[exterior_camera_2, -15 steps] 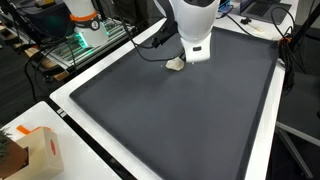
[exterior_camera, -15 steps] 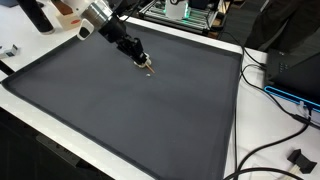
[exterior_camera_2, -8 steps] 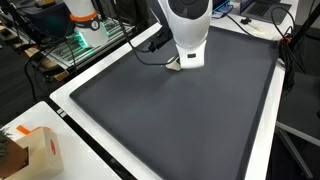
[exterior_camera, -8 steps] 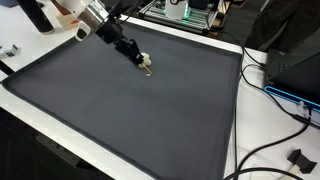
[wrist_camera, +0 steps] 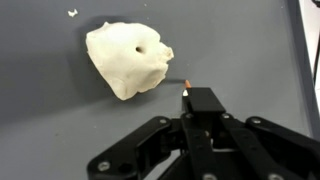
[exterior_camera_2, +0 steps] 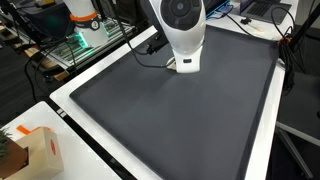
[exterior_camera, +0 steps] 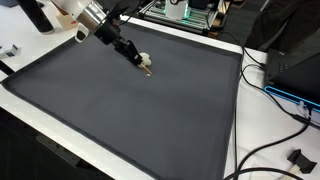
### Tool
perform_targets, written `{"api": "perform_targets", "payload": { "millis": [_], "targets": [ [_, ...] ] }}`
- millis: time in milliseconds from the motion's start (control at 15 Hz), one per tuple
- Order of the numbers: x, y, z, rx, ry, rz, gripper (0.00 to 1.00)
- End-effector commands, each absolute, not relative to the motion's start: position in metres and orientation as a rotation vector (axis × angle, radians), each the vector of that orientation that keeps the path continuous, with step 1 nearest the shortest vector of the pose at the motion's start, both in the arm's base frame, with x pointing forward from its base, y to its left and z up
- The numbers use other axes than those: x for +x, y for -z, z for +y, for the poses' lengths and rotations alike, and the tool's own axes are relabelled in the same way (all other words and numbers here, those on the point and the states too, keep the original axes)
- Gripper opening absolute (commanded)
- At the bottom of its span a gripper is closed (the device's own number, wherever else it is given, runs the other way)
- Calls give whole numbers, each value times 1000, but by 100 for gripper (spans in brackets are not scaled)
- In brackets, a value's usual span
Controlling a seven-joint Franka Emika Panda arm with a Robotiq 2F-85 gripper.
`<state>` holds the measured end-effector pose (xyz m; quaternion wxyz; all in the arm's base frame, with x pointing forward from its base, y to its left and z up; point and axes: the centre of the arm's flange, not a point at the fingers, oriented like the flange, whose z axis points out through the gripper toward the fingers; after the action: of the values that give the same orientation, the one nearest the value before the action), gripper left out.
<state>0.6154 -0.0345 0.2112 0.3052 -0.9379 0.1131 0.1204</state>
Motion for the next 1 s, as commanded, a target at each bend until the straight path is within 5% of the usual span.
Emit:
{"api": "perform_targets", "payload": {
  "millis": [0, 933],
  "targets": [
    [615, -200, -41, -2436, -335, 338, 3],
    [609, -228, -41, -2330, -340, 327, 3]
  ]
}}
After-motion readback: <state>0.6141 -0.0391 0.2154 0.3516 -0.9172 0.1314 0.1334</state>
